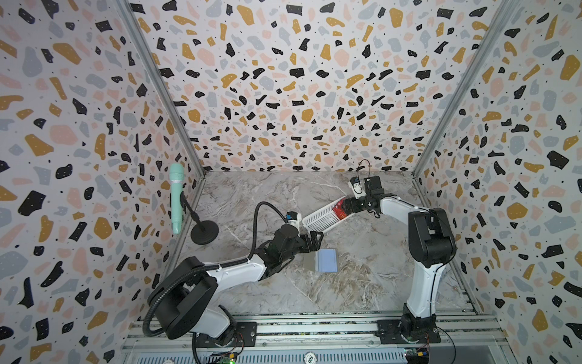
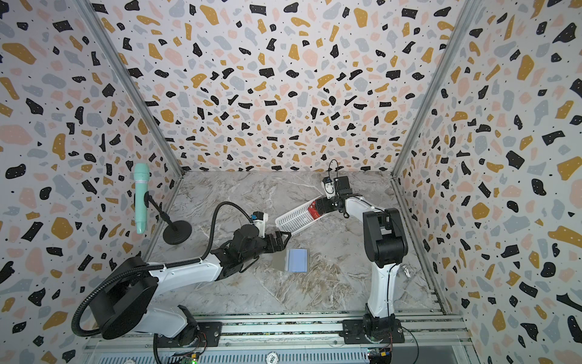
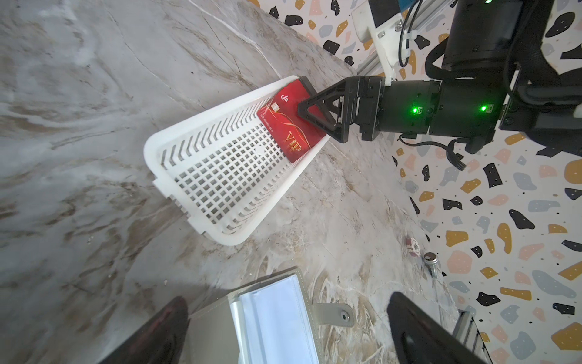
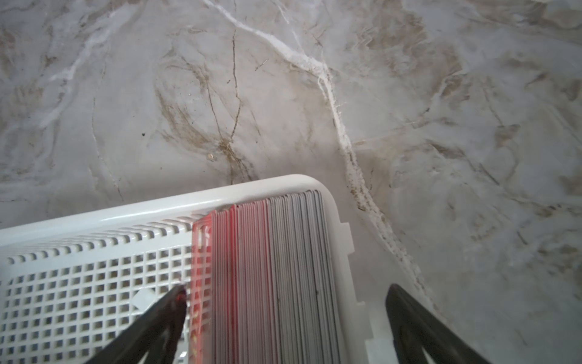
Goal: Insert credit cards into a card holder
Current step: Move the storage box to the center of the table.
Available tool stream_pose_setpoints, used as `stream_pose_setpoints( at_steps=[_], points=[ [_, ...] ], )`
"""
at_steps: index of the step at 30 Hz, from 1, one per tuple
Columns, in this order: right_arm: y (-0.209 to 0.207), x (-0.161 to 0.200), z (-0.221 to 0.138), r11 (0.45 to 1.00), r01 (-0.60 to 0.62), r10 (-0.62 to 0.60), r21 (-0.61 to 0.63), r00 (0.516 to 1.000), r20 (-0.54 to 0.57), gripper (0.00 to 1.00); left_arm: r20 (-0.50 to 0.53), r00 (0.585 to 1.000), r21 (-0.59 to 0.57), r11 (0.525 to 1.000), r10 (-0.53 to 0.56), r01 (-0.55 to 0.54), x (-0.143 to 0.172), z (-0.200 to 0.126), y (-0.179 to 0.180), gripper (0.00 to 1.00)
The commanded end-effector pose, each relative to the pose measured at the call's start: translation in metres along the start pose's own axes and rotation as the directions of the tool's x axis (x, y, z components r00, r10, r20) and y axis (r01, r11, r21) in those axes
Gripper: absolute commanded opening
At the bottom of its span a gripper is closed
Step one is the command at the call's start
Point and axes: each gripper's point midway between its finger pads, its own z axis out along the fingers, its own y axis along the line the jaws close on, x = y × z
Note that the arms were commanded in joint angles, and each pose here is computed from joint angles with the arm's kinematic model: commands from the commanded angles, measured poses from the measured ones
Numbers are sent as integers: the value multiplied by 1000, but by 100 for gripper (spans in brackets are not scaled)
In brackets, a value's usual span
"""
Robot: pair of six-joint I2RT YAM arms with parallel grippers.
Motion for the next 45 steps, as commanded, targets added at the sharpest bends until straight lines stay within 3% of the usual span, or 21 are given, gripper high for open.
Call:
stream_pose_setpoints(
  at_steps=[1, 14, 20, 25, 30, 34, 37, 40, 45],
  points=[
    [10, -7, -5, 998, 25, -25, -53, 1000, -1, 100, 27, 999, 40, 999, 18, -19, -11, 1, -10, 100],
    [22, 3, 8, 998, 13, -15, -65, 999, -32, 85, 14, 1000, 67, 998, 0, -1, -4, 3, -11, 98],
    [38, 2, -4, 998, 16, -16, -64, 1000, -7, 70, 13, 1000, 73, 997, -2, 1, -4, -1, -12, 98],
    [47, 18, -15, 999, -11, 11, -41, 1000, -8, 67, 10, 1000, 78, 997, -9, 9, -1, -4, -11, 98],
    [59, 42, -34, 999, -50, 51, 3, 998, -23, 67, -6, 1000, 88, 996, -9, 10, 2, -9, -13, 97],
    [66, 62, -47, 986, -159, 161, 50, 987, -23, 67, -12, 1000, 70, 997, 18, -17, 2, -6, -11, 97],
    [74, 73, -52, 978, -198, 199, 70, 980, -7, 74, -24, 999, 70, 997, 28, -26, 0, 0, -13, 97],
    [77, 78, -55, 976, -204, 205, 75, 979, 0, 82, -17, 1000, 78, 997, 26, -24, -2, 3, -16, 96],
    [77, 71, -62, 986, -144, 145, 79, 989, -11, 86, -25, 999, 68, 997, 43, -41, -5, 8, -17, 94]
  ],
)
